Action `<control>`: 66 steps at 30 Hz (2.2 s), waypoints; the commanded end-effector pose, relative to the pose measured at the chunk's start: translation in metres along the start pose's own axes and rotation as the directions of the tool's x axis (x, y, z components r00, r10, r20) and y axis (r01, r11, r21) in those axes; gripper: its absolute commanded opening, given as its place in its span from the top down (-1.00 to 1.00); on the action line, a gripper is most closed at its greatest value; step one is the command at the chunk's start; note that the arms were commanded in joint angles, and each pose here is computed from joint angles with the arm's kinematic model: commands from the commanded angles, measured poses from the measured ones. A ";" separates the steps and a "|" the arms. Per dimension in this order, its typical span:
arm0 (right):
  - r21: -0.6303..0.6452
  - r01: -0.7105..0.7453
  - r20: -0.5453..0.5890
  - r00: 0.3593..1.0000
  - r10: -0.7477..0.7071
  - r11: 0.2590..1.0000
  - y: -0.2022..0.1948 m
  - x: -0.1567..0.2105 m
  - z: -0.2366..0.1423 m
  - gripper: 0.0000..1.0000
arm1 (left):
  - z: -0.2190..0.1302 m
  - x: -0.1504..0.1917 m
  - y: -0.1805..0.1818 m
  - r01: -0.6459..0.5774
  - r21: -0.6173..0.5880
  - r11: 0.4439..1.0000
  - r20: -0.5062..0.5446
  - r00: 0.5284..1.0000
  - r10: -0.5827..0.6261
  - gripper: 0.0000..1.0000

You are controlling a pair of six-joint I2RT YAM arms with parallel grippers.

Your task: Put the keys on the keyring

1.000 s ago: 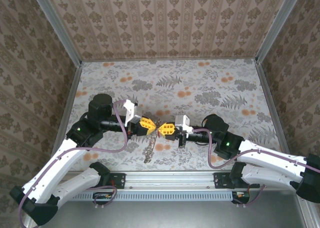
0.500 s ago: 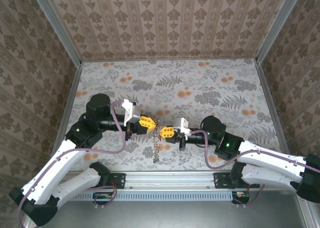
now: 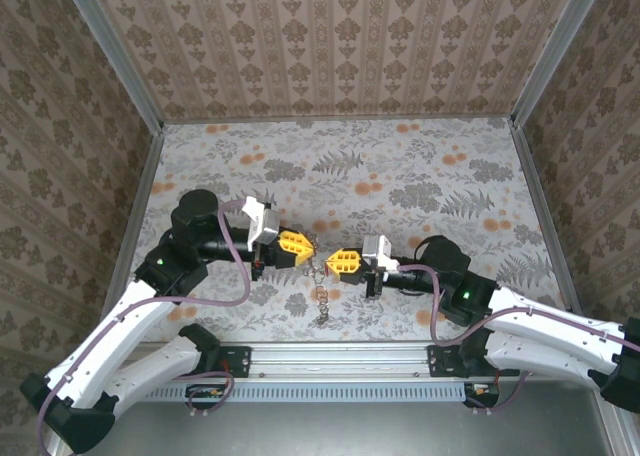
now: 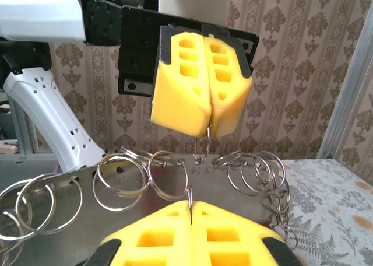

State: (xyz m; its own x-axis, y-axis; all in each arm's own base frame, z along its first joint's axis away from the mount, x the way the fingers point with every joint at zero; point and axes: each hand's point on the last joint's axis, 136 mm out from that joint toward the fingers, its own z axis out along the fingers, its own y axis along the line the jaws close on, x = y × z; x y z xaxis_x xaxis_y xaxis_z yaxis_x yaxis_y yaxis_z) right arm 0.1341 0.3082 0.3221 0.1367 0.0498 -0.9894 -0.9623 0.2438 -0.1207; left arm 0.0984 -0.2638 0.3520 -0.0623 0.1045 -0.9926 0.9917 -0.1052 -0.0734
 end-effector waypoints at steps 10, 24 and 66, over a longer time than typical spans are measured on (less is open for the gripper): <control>-0.022 -0.024 0.146 0.989 0.027 0.999 0.004 -0.033 -0.002 1.00 | -0.006 -0.030 -0.015 -0.037 0.055 0.998 0.150 0.988 0.029 1.00; -0.013 -0.059 0.158 0.986 0.060 0.998 -0.001 -0.034 0.004 1.00 | -0.004 -0.030 -0.014 -0.039 0.062 0.997 0.156 0.987 0.029 1.00; -0.041 -0.083 0.194 0.977 0.089 0.996 0.000 -0.044 0.011 1.00 | -0.004 -0.031 -0.012 -0.050 0.049 0.998 0.153 0.987 0.042 1.00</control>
State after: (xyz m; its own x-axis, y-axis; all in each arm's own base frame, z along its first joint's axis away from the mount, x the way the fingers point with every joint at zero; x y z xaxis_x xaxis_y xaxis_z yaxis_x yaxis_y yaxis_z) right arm 0.1382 0.3161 0.3503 0.0759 0.2116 -0.9744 -0.9731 0.2289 -0.0261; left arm 0.0924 -0.2635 0.3735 -0.0671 -0.0262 -0.9974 0.9870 -0.1480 -0.0625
